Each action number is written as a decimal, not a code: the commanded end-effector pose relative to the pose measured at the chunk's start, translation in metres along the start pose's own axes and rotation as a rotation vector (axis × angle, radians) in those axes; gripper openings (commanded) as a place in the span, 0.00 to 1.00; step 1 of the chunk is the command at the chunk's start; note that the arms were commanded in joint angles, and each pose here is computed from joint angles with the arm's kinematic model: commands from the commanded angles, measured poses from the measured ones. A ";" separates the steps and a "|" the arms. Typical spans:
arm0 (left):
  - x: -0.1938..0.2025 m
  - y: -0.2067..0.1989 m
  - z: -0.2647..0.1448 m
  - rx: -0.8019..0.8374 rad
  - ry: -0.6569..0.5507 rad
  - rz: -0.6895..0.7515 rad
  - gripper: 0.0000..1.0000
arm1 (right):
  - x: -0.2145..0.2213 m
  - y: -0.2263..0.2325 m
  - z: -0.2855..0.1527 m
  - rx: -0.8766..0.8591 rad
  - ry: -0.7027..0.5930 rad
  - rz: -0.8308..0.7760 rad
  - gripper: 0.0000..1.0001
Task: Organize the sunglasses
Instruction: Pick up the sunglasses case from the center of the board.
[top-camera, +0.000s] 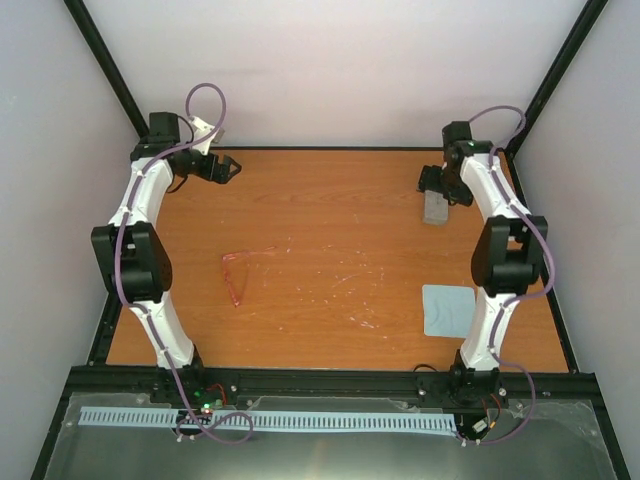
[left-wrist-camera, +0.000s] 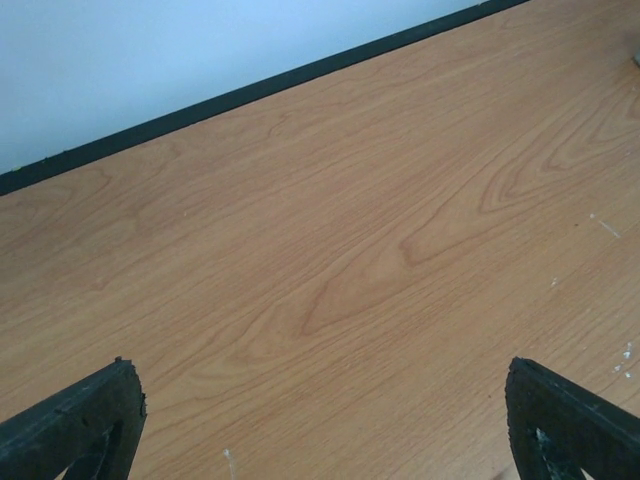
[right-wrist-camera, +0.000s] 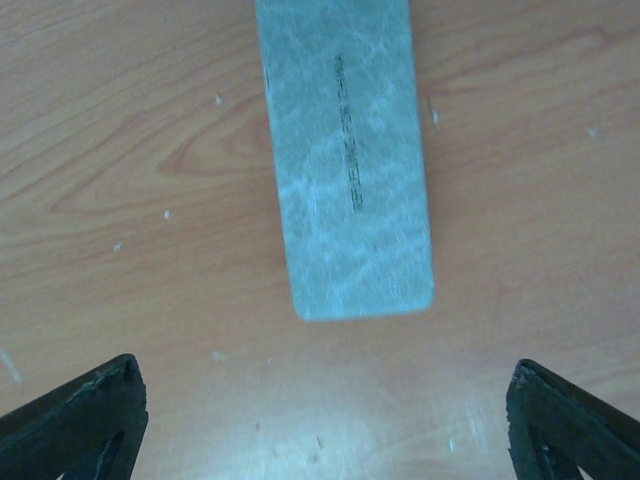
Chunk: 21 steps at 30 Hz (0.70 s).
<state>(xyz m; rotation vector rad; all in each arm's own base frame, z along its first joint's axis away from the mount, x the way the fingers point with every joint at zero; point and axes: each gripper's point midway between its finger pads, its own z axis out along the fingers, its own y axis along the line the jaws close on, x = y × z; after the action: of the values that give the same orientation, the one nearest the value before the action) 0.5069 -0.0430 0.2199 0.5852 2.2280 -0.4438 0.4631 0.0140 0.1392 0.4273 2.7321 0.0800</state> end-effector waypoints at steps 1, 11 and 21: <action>-0.004 0.007 -0.002 -0.029 0.009 0.015 0.98 | -0.009 -0.007 0.024 0.113 0.075 -0.054 0.96; -0.003 0.009 0.002 -0.025 0.005 -0.020 0.98 | -0.028 -0.008 0.071 0.182 0.131 -0.075 0.95; 0.004 0.004 0.005 0.002 0.012 -0.066 0.96 | -0.018 -0.003 0.092 0.138 0.178 -0.064 0.91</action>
<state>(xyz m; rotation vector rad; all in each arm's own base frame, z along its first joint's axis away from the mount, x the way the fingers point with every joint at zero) 0.5089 -0.0397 0.2102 0.5465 2.2653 -0.4420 0.5145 0.0042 0.0658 0.3875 2.9070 -0.1121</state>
